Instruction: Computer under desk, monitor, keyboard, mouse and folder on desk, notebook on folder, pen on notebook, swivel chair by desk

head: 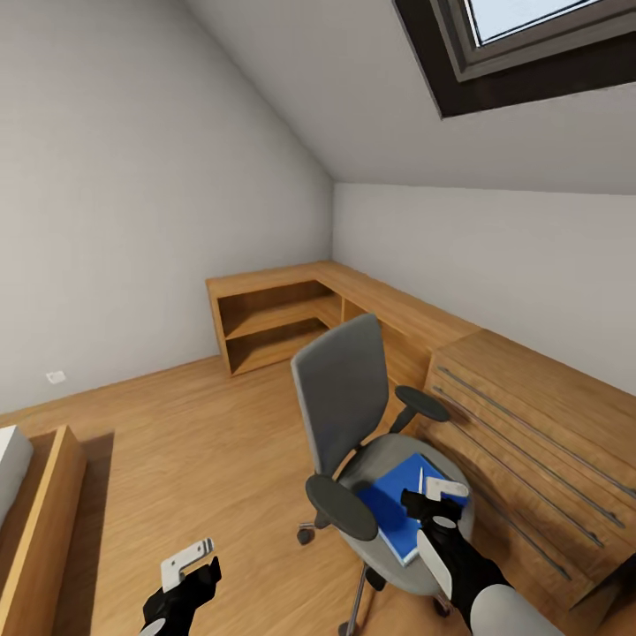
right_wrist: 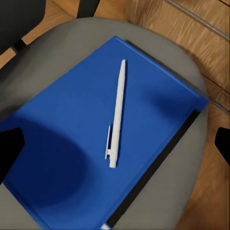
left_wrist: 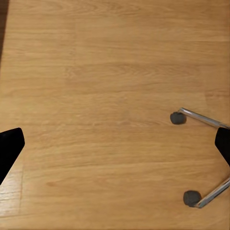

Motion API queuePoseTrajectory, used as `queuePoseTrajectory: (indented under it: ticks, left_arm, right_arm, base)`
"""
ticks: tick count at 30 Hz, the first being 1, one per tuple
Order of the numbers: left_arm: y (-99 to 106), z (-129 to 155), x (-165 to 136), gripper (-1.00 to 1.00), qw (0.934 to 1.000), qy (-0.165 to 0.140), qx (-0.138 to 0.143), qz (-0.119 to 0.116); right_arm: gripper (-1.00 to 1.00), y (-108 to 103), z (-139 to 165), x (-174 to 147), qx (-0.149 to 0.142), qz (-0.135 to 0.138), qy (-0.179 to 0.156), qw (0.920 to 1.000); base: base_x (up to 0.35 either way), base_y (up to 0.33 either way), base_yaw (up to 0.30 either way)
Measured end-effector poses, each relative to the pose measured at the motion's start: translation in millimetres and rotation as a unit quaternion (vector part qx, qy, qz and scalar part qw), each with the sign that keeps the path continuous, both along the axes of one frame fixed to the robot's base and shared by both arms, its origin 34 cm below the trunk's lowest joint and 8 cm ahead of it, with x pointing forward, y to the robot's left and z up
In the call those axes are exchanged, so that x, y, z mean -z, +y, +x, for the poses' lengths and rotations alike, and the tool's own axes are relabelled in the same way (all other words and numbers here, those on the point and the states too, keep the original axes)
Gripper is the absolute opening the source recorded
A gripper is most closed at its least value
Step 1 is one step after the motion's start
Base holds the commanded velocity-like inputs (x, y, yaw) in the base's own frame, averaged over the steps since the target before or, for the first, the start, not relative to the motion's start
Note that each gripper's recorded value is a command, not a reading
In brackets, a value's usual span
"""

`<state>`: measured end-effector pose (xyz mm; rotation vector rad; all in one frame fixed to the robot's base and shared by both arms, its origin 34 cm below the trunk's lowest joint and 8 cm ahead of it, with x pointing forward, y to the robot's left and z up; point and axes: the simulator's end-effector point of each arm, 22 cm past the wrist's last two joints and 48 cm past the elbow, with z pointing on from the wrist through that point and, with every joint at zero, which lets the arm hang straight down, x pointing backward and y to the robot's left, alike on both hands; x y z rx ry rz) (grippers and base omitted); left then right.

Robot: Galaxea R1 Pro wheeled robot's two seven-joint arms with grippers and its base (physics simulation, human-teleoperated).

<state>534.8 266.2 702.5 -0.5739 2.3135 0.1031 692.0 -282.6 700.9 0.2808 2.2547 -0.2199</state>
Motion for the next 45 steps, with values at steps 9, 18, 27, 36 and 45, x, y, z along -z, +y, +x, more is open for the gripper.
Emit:
queuePoseTrajectory:
  ticks: [9,18,27,36,45]
  left_arm:
    - [1.1,-0.1,-0.4,1.0,1.0,0.0,-0.001,0.001]
    - [2.2,10.3,-16.0,1.0,0.9998,-0.019,-0.008,-0.004]
    - [0.8,14.6,-16.3,1.0,0.9996,-0.027,-0.009,-0.008]
    - [0.0,15.2,-3.1,1.0,0.9995,-0.028,-0.008,-0.008]
    - [-0.9,15.3,11.2,1.0,0.9995,-0.028,-0.008,-0.009]
  right_arm:
    - [1.0,-5.4,-8.4,9.6,0.002,-0.003,0.015,0.9999]
    - [1.0,-9.1,-9.5,13.3,0.005,-0.004,0.023,0.9997]
    - [1.0,-23.5,-4.5,24.1,0.0,-0.005,0.033,0.9994]
    - [1.0,-27.3,1.8,34.7,-0.008,-0.001,0.023,0.9997]
    - [1.0,-26.8,2.7,48.4,-0.009,0.0,0.021,0.9997]
  base:
    - [0.236,0.0,0.0]
    - [0.032,0.0,0.0]
    - [0.002,0.0,0.0]
    - [0.0,0.0,0.0]
    - [0.0,0.0,0.0]
